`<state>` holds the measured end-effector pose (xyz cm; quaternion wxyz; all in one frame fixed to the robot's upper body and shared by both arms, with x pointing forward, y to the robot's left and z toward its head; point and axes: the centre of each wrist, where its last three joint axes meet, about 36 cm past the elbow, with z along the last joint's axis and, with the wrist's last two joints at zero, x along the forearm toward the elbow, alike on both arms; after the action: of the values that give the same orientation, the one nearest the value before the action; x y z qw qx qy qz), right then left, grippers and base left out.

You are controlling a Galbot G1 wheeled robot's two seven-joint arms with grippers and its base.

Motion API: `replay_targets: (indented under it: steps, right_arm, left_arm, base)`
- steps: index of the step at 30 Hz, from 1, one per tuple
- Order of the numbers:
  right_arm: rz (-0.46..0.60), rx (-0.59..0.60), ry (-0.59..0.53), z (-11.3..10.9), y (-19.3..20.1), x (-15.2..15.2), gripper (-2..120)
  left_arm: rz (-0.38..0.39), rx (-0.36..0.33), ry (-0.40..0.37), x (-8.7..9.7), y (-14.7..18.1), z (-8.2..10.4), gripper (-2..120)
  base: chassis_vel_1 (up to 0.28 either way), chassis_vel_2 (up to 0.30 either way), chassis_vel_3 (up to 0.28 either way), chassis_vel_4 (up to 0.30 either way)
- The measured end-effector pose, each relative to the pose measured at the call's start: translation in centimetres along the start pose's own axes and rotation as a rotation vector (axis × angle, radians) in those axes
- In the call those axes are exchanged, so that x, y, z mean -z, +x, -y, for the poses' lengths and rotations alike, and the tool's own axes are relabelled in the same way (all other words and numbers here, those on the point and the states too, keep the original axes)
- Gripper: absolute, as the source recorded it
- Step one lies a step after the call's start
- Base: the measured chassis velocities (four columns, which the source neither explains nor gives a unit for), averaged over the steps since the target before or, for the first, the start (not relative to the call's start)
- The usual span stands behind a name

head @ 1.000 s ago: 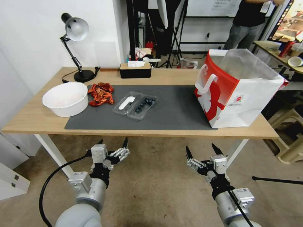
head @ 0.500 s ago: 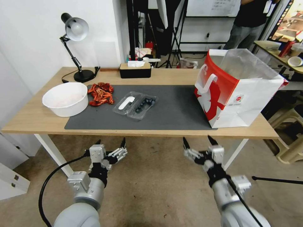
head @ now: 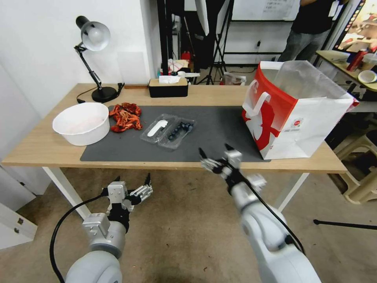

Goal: Close the takeout container lid, then place the container into the takeout bag.

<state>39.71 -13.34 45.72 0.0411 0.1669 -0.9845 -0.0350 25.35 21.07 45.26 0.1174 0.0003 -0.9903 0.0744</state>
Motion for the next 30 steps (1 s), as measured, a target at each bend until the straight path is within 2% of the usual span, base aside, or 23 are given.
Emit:
replay_targets:
  steps: [3,5,7,8,10,13,20,30]
  right_arm:
    - [-0.077,-0.048,0.007,-2.2,-3.0,1.8,100]
    - [-0.085,-0.051,0.007,-2.3,-3.2,1.9,100]
    - [-0.18,-0.099,0.017,-4.7,-6.2,3.4,100]
    - [-0.18,-0.099,0.017,-4.7,-6.2,3.4,100]
    - [-0.245,-0.101,0.014,-6.3,-8.3,4.3,100]
    - [-0.288,-0.106,0.023,-7.5,-10.4,5.1,100]
    - [-0.325,-0.124,0.033,-9.1,-12.3,5.9,100]
    - [-0.375,-0.151,0.038,-10.5,-12.6,4.5,100]
  left_arm:
    - [-0.003,0.01,-0.003,-0.3,-0.2,-0.3,100]
    - [-0.003,0.01,-0.003,-0.3,-0.2,-0.4,100]
    - [0.0,0.021,-0.002,-0.6,-0.4,-0.7,100]
    - [0.0,0.021,-0.002,-0.6,-0.4,-0.7,100]
    - [-0.002,0.029,-0.003,-0.9,-0.5,-0.9,100]
    - [-0.004,0.035,-0.004,-1.3,-0.7,-1.1,100]
    - [-0.003,0.039,-0.006,-1.5,-0.8,-1.3,100]
    - [-0.002,0.041,-0.004,-1.6,-1.0,-1.5,100]
  base:
    - [0.0,0.0,0.0,0.0]
    - [0.0,0.0,0.0,0.0]
    - [0.0,0.0,0.0,0.0]
    - [0.0,0.0,0.0,0.0]
    - [0.0,0.0,0.0,0.0]
    - [0.0,0.0,0.0,0.0]
    - [0.0,0.0,0.0,0.0]
    - [0.0,0.0,0.0,0.0]
